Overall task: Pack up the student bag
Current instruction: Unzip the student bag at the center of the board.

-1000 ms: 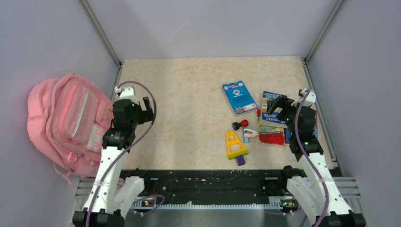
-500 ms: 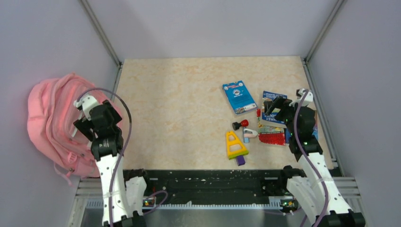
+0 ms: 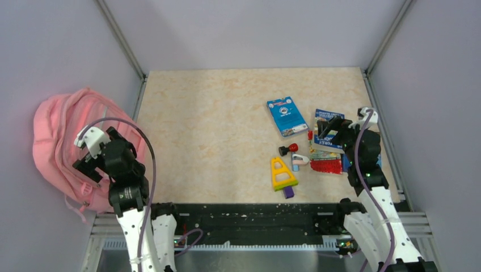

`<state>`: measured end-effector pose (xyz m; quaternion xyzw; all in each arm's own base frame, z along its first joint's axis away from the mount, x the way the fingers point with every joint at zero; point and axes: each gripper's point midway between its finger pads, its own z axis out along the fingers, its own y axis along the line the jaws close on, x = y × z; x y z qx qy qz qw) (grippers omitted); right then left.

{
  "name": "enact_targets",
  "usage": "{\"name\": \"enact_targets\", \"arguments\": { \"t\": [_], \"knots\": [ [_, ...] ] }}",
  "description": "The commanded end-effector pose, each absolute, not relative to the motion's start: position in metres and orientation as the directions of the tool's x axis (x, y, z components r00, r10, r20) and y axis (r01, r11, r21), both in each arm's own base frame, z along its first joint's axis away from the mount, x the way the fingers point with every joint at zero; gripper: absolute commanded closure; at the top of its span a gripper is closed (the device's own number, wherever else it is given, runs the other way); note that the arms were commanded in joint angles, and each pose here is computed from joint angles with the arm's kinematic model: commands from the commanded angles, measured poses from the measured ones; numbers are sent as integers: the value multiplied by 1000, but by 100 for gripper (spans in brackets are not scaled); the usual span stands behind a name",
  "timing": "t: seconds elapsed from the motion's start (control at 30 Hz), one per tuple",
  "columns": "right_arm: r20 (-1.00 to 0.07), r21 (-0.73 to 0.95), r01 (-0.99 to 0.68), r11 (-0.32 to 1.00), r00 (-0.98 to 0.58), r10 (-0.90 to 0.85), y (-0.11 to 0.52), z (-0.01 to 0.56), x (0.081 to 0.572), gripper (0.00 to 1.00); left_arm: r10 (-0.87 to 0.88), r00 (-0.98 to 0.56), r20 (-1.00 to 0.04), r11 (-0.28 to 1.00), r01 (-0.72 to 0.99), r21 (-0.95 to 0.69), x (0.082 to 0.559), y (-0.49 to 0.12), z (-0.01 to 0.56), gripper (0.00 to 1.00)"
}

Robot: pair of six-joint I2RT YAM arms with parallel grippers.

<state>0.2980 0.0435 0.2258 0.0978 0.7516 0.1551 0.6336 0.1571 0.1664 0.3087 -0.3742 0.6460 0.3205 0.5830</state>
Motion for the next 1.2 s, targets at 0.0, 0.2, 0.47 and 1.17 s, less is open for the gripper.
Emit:
{"name": "enact_targets", "arguments": {
  "t": [0.0,0.2,0.47,1.17],
  "knots": [
    [-929,355,-51,933,-131,346,40,239,300,1,-88,-38,-995,374,-927,2,147,185,324,2],
    [-929,352,-54,934,-137,343,40,237,299,1,-29,17,-999,308,-951,-25,132,191,351,2],
    [-927,356,-69,932,-150,343,44,234,300,1,-51,-30,-998,235,-972,18,136,211,337,2],
    [-919,374,-129,919,-182,349,57,232,303,2,-208,45,-977,484,-863,-142,193,205,304,8]
  ]
}}
